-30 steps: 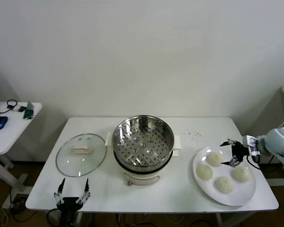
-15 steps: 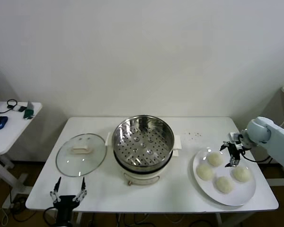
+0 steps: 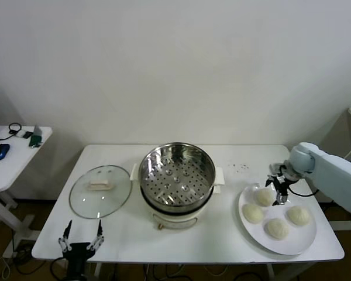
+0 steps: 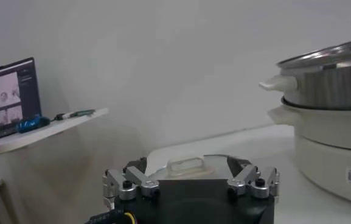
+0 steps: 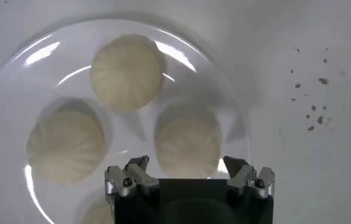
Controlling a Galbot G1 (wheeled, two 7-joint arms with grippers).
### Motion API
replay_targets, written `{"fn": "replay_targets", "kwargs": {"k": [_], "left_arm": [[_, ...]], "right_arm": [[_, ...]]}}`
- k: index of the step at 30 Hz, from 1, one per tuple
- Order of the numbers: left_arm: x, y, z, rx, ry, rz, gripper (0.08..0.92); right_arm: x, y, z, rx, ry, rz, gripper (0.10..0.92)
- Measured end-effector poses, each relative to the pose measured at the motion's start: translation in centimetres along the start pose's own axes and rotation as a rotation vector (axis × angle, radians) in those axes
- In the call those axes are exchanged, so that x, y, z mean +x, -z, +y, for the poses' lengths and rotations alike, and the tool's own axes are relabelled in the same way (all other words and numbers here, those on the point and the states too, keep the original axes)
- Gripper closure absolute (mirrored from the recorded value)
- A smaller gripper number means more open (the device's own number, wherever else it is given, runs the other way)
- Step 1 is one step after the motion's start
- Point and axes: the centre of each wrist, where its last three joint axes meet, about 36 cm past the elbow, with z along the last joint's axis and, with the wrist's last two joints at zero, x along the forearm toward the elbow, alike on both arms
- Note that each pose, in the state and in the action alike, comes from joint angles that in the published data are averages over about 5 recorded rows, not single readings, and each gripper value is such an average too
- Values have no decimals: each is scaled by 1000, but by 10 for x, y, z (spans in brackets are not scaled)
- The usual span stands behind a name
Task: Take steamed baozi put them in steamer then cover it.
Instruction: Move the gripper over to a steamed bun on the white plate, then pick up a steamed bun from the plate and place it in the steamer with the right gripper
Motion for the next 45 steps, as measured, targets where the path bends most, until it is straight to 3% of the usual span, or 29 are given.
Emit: {"fn": "replay_targets", "kwargs": {"k": [11,19,27,34,45], "left_arm": [[1,-1,2,5,7,9,177],[1,-1,3,5,11,10,177],[4,-1,4,3,12,14,177],[6,0,5,2,15,13,177],[12,0,6,-7,23,21,177]], "right_arm": [[-13,8,-4,36,15,20,203],[-15,10,-6,57,18,28,299],[-1,11,-10,77,11,19,327],[47,36,-35,170,-26,-12,327],[179,124,-88,484,-123,14,327]]}}
